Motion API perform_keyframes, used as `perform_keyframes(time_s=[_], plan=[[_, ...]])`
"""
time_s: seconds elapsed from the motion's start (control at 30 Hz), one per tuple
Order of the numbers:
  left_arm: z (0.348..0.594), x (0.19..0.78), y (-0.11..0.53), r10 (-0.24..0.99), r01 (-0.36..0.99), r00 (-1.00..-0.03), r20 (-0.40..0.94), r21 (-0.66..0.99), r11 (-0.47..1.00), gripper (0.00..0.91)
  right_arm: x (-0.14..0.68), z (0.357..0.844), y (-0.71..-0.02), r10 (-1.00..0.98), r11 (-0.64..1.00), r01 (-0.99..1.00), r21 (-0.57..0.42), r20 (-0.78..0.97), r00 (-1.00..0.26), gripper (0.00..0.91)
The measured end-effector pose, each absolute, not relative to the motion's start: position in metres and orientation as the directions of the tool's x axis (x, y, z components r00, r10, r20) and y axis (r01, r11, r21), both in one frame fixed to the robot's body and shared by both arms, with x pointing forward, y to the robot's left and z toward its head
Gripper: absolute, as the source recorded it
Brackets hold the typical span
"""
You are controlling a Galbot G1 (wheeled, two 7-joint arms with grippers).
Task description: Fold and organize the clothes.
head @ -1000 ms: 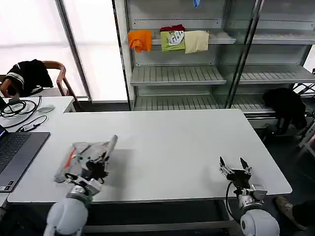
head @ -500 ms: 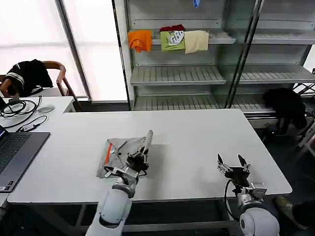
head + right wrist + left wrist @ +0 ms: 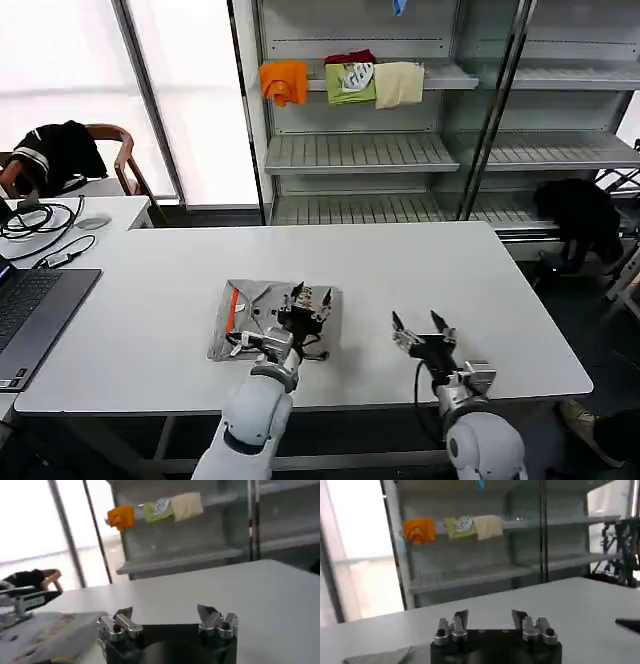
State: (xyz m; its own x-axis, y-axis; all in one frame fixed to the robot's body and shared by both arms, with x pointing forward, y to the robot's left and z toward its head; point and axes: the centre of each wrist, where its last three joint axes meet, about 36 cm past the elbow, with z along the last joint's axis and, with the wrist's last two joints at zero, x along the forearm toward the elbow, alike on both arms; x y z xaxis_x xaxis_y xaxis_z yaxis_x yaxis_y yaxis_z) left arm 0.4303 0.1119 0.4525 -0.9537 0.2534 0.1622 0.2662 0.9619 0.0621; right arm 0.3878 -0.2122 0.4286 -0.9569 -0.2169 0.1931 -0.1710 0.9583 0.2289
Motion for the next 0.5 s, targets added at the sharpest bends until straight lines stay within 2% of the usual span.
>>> perform_keyframes(time_s=[0.23,0.3,0.33,0.37,0.4,0.5], plan=[[0.461,0.431,0.168,0.17,0.178,-0.975,0.139,0.042,0.983,0.907,0.4,0.427,-0.166,-0.364,0.889,-0.262,0.374,0.233,-0.902,0.907],[0.459,0.431,0.188,0.137,0.145,-0.98,0.142,0.046,0.988,0.907,0.403,0.426,-0.155,-0.391,0.871,-0.272,0.409,0.245,-0.887,0.595],[0.458,0.43,0.197,0.124,0.132,-0.982,0.144,0.047,0.99,0.907,0.404,0.424,-0.149,-0.404,0.862,-0.273,0.428,0.253,-0.879,0.202],[0.457,0.429,0.207,0.109,0.118,-0.983,0.146,0.049,0.992,0.907,0.404,0.423,-0.144,-0.415,0.854,-0.274,0.441,0.261,-0.872,0.06],[0.455,0.428,0.217,0.094,0.102,-0.984,0.149,0.051,0.993,0.907,0.405,0.422,-0.14,-0.424,0.848,-0.275,0.453,0.268,-0.865,0.0],[0.452,0.424,0.243,0.055,0.063,-0.986,0.156,0.049,0.997,0.907,0.406,0.421,-0.131,-0.442,0.835,-0.273,0.478,0.286,-0.85,0.0]])
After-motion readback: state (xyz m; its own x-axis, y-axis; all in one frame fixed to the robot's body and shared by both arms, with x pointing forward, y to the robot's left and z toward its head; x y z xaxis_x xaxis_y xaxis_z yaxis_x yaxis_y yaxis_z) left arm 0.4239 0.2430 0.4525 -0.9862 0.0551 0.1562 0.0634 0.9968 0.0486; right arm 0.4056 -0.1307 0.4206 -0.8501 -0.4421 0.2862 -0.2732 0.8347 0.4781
